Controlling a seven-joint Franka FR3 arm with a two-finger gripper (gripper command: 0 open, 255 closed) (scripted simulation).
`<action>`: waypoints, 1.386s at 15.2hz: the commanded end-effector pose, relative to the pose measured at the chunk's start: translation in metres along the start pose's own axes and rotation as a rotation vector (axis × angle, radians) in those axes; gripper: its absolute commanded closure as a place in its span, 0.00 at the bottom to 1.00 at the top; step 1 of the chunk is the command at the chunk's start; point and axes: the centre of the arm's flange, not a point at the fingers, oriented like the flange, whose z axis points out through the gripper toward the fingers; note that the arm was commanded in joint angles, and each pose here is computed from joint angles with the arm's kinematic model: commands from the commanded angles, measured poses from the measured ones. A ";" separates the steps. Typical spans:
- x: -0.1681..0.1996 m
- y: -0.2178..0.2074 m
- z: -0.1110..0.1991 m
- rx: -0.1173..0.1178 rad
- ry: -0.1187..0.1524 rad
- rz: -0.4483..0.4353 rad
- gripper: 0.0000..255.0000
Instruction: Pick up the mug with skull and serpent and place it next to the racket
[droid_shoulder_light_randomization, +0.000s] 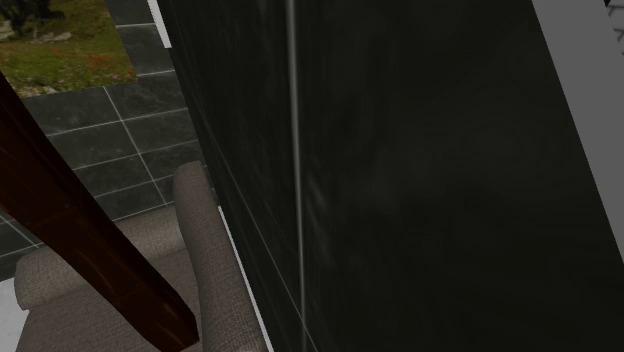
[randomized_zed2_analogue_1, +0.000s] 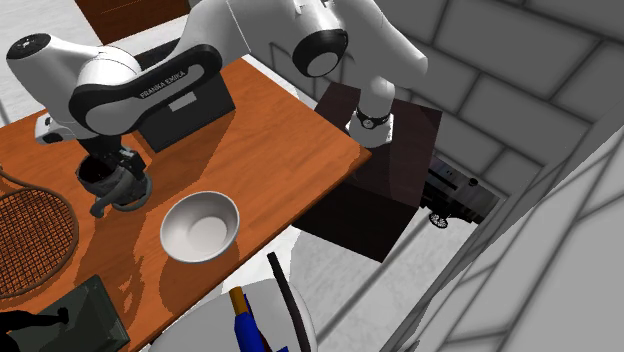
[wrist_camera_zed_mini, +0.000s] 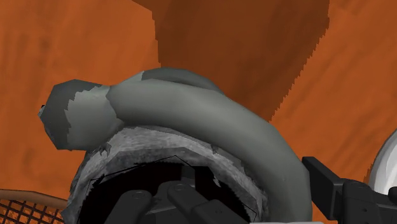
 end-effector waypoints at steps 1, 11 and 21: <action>0.000 0.000 -0.002 -0.003 0.003 0.000 1.00; 0.000 0.000 -0.015 -0.003 0.003 0.000 0.00; 0.000 0.000 -0.052 -0.003 0.003 0.000 0.00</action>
